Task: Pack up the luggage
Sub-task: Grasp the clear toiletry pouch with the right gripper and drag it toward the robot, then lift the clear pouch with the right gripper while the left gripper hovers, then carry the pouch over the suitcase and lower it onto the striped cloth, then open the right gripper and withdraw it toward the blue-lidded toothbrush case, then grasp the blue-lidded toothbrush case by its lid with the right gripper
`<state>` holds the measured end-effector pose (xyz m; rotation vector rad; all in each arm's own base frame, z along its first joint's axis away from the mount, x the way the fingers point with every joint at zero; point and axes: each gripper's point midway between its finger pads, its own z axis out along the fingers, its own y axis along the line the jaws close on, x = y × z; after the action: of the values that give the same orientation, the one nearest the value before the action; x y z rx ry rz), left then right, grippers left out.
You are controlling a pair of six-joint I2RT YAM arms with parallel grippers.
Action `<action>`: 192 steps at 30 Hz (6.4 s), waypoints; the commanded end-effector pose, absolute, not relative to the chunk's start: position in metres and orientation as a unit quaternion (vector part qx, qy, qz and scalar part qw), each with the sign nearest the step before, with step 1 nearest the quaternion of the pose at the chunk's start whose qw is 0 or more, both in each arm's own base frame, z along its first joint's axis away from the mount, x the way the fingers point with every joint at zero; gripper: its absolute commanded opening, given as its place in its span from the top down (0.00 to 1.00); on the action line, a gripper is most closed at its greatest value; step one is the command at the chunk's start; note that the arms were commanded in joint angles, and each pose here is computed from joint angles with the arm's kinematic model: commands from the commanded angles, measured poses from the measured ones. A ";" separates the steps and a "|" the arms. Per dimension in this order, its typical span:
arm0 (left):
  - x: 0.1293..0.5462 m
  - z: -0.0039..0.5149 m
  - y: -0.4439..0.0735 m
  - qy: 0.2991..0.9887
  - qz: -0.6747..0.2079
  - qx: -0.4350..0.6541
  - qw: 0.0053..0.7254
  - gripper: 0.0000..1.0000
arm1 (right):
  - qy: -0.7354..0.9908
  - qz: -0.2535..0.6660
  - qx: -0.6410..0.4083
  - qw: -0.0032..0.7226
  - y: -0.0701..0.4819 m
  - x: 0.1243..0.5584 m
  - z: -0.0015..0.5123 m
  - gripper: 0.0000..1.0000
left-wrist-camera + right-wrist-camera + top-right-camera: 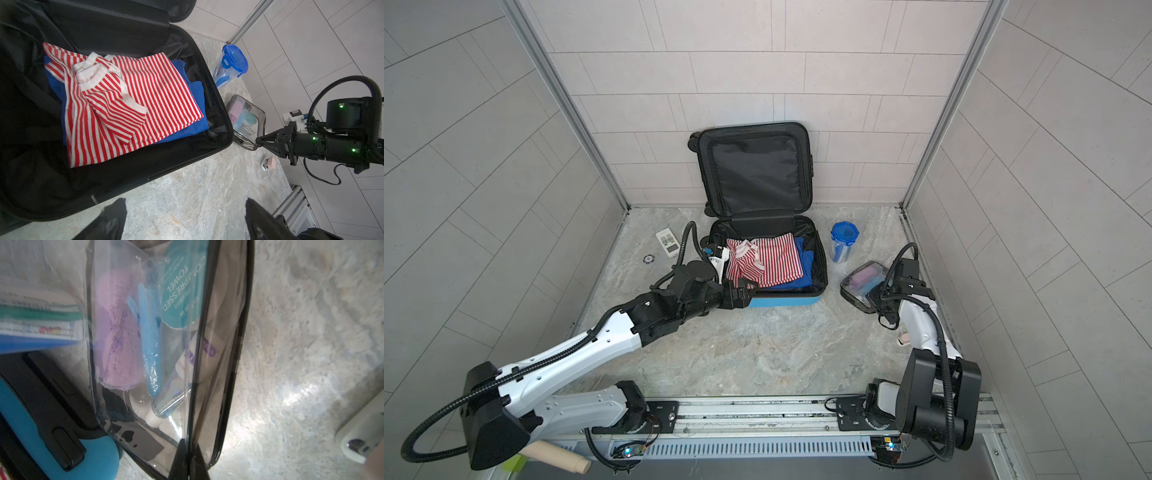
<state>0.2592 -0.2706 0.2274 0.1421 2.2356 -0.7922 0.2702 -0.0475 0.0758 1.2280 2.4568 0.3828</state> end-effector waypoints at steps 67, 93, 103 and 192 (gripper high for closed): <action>0.294 0.252 -0.333 0.853 -0.375 0.076 0.354 0.01 | 0.804 0.152 0.393 0.419 -0.062 0.269 0.258 1.00; 0.320 0.267 -0.220 0.840 -0.390 -0.059 0.372 0.00 | 0.869 0.342 -0.029 0.357 0.270 0.342 0.339 1.00; 0.297 0.253 -0.159 0.859 -0.326 -0.098 0.383 0.00 | 0.882 0.376 -0.075 0.274 0.343 0.376 0.277 1.00; 0.350 0.260 -0.367 0.847 -0.337 0.121 0.393 0.00 | 0.982 -0.102 0.073 0.138 -0.007 0.458 0.170 0.00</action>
<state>0.3520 -0.3721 0.2423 0.3297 2.1980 -0.8053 0.4644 0.0007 0.1707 0.2041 2.8026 -0.2311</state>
